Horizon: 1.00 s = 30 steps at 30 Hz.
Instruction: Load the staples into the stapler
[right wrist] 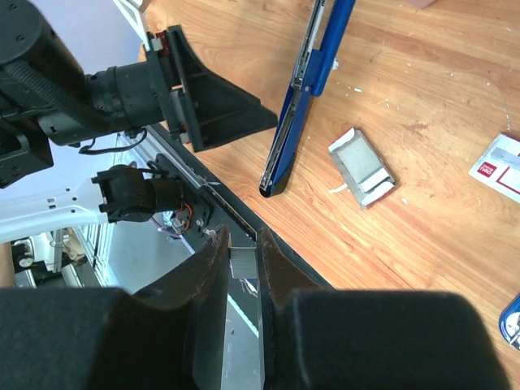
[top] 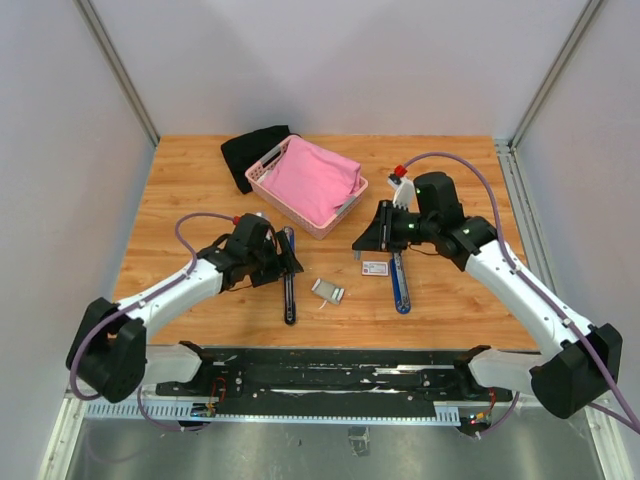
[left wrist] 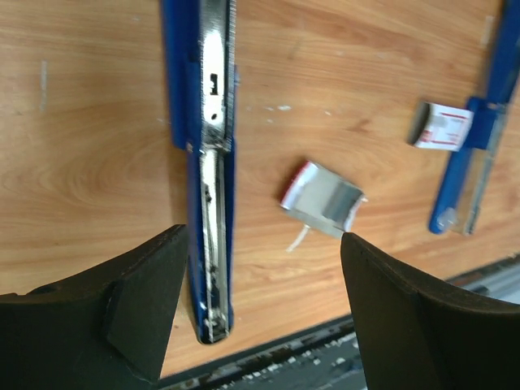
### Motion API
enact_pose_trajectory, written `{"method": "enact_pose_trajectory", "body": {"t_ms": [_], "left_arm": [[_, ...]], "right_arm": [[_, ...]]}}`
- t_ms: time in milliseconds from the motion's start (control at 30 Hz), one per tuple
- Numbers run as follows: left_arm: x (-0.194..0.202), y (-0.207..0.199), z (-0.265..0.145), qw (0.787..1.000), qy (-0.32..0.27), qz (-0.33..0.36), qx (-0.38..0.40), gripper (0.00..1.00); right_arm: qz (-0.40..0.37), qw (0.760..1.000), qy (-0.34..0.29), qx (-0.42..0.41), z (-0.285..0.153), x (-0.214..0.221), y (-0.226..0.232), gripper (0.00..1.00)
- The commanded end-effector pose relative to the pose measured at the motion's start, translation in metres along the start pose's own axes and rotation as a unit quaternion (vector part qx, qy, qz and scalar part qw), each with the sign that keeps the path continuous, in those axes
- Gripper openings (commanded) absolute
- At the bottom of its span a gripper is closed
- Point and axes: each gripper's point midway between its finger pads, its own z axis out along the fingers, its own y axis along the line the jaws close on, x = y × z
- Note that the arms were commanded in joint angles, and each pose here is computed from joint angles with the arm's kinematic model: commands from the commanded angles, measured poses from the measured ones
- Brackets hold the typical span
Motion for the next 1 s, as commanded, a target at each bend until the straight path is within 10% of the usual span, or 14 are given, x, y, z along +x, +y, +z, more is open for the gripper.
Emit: {"method": "enact_pose_trajectory", "body": {"t_ms": [0,400,967], "left_arm": [[-0.016,0.023,0.025,0.997,-0.033,0.026,-0.057,0.8],[-0.081,0.037,0.085,0.979,-0.083,0.087,-0.164,0.66],[-0.084,0.043,0.095,0.976,-0.058,0.047,-0.207,0.0]], "right_arm": [[-0.007,0.999,0.014,0.033,0.0,0.011,-0.011,0.07],[-0.008,0.999,0.009,0.047,-0.008,0.021,-0.016,0.07],[-0.026,0.998,-0.003,0.062,-0.018,0.026,-0.022,0.07]]}}
